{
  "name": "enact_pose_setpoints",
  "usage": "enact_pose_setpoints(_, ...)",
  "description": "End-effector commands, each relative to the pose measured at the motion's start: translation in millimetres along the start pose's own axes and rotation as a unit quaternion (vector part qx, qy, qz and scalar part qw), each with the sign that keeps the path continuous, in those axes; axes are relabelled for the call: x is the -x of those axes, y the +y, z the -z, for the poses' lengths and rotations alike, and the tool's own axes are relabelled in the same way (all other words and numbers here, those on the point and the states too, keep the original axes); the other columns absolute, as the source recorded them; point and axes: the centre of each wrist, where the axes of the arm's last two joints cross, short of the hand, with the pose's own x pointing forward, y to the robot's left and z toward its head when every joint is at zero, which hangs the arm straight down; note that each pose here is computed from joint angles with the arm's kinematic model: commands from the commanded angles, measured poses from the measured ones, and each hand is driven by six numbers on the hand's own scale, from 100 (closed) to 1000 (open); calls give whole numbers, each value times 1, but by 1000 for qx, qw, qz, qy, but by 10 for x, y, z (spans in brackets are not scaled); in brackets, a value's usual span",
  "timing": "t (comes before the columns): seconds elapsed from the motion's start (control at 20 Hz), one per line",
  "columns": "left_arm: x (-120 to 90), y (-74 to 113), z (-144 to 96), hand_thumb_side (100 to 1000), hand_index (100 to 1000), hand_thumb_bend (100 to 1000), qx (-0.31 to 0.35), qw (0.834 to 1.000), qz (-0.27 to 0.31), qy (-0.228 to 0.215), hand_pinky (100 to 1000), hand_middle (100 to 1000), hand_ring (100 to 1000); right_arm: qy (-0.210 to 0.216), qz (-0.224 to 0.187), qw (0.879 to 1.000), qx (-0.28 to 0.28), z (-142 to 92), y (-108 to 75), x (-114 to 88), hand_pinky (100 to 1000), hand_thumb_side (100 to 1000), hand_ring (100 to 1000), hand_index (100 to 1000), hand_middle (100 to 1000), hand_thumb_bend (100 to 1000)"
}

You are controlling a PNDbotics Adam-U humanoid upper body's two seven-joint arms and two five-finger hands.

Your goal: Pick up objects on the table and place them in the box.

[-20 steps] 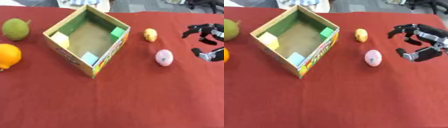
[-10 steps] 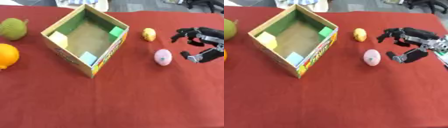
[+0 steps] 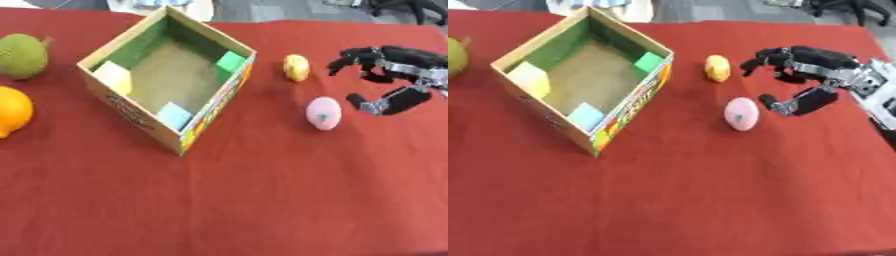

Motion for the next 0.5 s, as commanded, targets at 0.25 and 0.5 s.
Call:
enact_pose_setpoints(0.25,-47,33,70,581,791,100,11,1000,3,-13,836,769,794,-40,-71,990,-117,-47,-26,55,1000,315,100,959,837,100)
enact_pose_setpoints(0.5,-49,28,92,581,790,100,13,1000,2,-16,836,769,795,-42,-87,985,-145,20,62,19,1000,373,100,974,842,100)
